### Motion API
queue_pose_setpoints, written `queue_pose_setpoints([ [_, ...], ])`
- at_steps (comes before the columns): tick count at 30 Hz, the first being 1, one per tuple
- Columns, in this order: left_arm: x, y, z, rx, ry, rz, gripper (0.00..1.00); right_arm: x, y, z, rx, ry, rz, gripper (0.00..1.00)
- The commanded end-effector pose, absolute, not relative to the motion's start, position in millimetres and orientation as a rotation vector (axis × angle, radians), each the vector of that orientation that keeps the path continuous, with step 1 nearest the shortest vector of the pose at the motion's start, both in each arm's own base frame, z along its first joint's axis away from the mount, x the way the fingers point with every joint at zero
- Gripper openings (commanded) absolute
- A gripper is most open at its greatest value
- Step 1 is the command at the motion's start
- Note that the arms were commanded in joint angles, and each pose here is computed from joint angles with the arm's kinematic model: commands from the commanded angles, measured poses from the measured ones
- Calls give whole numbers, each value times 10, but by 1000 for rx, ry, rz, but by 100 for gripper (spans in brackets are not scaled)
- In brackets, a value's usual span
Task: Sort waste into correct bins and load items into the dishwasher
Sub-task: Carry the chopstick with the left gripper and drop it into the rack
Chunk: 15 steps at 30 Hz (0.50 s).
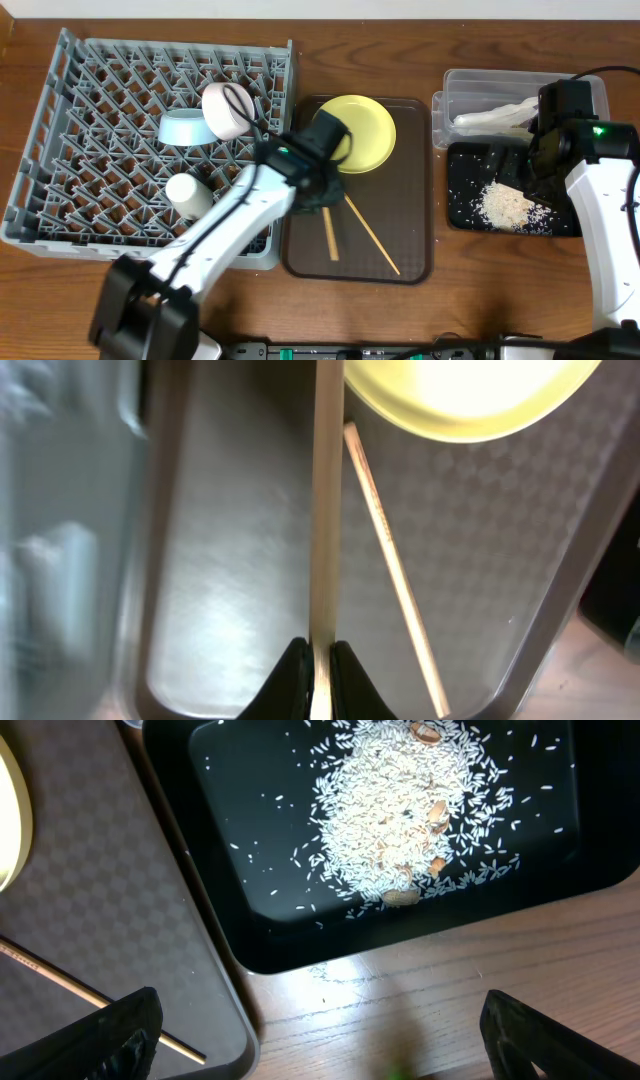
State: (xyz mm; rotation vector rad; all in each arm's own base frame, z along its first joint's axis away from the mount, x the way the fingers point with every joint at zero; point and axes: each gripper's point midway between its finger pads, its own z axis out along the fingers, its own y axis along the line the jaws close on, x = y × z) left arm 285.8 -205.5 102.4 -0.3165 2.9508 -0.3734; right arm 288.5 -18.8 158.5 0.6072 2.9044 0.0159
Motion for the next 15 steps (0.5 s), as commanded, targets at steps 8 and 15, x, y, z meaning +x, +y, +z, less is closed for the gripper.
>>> queue_pose_setpoints([
  [8,3168,-1293,1758,326,2659,-269,8,2918,-202,1697,587,2869,18,99],
  [15,3359,-1100,1501,268,2710,-157,8,2919,-202,1697,587,2868,19,99],
])
